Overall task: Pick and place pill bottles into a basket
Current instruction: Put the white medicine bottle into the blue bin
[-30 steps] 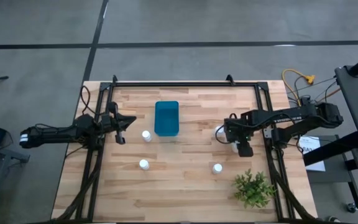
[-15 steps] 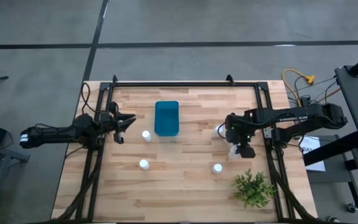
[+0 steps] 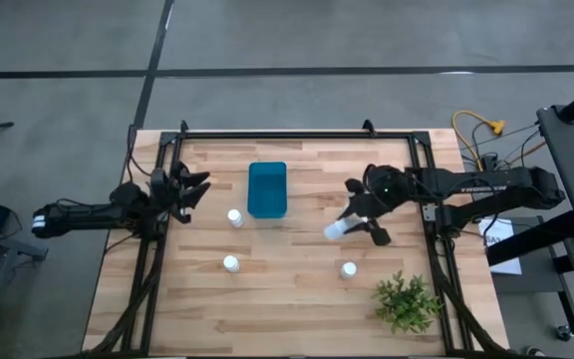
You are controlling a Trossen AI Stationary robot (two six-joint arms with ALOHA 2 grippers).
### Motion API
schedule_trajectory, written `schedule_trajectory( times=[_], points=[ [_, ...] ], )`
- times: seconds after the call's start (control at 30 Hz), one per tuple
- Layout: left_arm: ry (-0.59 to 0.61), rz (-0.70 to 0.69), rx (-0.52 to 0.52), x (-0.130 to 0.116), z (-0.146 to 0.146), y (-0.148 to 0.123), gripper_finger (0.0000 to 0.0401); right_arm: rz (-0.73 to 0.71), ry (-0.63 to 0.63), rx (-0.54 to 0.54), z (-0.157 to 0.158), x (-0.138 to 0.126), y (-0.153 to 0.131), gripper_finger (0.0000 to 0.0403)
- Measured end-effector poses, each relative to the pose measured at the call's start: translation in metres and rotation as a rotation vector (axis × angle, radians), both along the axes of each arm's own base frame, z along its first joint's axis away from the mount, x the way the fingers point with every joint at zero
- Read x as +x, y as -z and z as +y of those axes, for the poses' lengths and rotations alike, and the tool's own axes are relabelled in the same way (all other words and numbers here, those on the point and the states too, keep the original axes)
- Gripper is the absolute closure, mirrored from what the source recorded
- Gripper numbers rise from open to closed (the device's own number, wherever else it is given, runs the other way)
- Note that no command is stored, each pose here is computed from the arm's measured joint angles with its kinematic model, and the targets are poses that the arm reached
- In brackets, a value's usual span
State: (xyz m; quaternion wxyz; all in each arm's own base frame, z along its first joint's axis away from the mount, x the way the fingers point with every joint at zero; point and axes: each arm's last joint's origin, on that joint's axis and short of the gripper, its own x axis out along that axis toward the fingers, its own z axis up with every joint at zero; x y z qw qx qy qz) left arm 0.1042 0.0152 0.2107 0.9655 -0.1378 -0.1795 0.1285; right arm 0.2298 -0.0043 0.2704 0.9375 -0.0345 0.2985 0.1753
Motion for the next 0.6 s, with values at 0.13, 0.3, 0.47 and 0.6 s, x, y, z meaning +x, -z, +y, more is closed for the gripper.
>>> schedule_trajectory(
  times=[0.13, 0.3, 0.47, 0.6],
  points=[
    [0.012, 0.008, -0.053, 0.002, 0.0, 0.005, 0.023, -0.146, 0.019, -0.061, -0.002, 0.014, -0.007, 0.0254],
    [0.015, 0.0, -0.123, 0.004, 0.001, 0.006, 0.0194, -0.243, 0.095, -0.189, -0.006, 0.027, -0.01, 0.0254],
    [0.018, -0.008, -0.15, 0.007, 0.001, 0.005, 0.0152, -0.325, 0.118, -0.251, -0.008, 0.04, -0.012, 0.0254],
    [0.019, -0.039, -0.2, 0.01, 0.002, 0.005, 0.0134, -0.375, 0.116, -0.256, -0.009, 0.049, -0.01, 0.0254]
  ],
)
